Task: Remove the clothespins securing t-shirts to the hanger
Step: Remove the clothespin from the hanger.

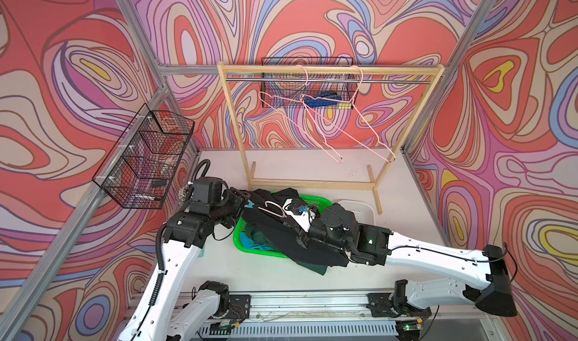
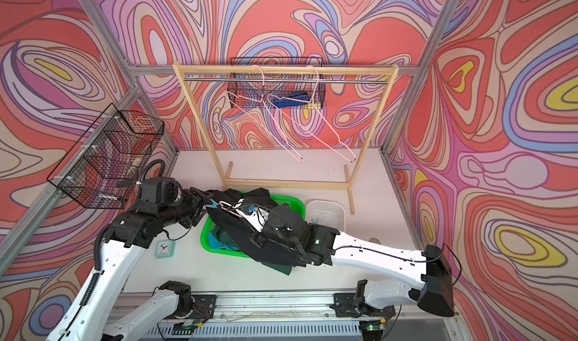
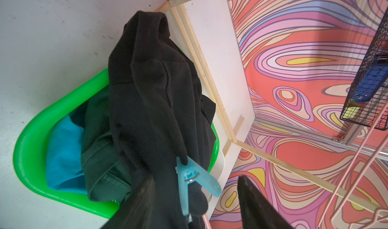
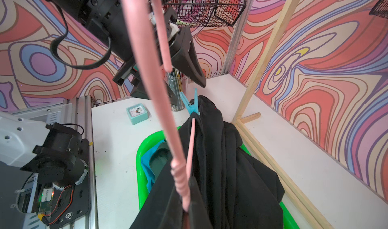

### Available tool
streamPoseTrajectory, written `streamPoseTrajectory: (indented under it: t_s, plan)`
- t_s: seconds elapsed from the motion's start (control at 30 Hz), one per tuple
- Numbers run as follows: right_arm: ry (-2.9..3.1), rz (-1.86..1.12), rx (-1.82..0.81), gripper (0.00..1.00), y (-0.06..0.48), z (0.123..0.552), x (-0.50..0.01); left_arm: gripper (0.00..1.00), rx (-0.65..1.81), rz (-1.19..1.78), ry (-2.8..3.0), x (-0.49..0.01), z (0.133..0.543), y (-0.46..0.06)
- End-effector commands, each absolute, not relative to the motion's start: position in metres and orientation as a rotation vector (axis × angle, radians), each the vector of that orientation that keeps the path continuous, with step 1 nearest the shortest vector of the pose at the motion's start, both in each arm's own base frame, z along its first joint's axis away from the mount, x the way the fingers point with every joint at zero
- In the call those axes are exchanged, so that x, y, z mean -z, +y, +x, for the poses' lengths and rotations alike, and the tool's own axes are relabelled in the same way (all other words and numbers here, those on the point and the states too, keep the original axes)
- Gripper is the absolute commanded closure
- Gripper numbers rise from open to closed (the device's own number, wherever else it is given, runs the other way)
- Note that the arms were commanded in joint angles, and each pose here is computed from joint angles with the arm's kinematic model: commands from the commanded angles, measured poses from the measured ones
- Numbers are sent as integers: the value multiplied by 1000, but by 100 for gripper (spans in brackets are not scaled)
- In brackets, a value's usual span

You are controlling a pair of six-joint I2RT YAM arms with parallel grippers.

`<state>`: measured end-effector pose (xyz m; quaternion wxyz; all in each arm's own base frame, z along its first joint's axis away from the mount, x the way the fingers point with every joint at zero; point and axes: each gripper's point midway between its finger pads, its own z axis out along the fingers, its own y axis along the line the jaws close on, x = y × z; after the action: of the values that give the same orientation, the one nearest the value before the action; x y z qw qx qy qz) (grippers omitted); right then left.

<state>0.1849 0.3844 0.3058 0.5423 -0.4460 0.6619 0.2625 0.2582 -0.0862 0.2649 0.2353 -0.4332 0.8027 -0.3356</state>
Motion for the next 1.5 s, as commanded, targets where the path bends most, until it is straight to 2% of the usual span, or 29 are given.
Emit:
streamPoseTrajectory:
  t_s: [0.0,0.83,1.17,1.27,1.47]
  plan:
    - [1522,-1035,-631,100,380,181,-322,39,898,-1194,2225,-263,251,-83]
    - [1528,-1061,-626,100,385,175,-311,52,973,-1159,2258,-249,251,-94]
    - [1544,-1066,-599,100,385,176,-308,70,972,-1145,2254,-249,249,-93]
    - [1552,-1074,-595,100,387,176,-304,82,968,-1146,2258,-248,248,-93]
    - [1552,-1051,-549,100,385,184,-294,84,952,-1122,2260,-247,247,-91]
